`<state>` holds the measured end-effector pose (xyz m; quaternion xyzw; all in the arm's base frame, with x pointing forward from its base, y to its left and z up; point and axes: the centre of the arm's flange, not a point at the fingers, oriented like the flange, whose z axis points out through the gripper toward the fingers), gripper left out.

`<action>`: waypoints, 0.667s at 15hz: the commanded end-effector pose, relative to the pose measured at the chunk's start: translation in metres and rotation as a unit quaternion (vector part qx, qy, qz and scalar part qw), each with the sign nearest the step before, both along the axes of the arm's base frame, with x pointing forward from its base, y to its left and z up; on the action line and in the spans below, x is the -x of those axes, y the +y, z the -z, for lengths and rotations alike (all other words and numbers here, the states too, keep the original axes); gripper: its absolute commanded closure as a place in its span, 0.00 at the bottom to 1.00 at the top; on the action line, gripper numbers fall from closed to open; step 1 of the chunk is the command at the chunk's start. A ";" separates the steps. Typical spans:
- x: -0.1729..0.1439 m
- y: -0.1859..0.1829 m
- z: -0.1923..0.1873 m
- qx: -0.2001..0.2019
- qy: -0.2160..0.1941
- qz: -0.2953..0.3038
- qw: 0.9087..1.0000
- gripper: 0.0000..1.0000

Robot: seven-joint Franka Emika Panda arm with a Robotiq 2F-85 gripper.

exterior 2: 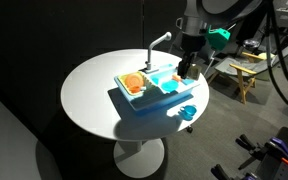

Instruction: Remove the bottle from the sink and put it on the dish rack

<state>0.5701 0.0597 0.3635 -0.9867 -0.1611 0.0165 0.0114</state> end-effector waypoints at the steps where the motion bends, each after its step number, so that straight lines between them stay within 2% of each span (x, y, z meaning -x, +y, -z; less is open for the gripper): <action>1: 0.013 -0.004 -0.032 0.000 -0.008 0.018 1.000 0.95; 10: 0.016 -0.012 -0.090 -0.001 -0.032 0.023 0.999 0.95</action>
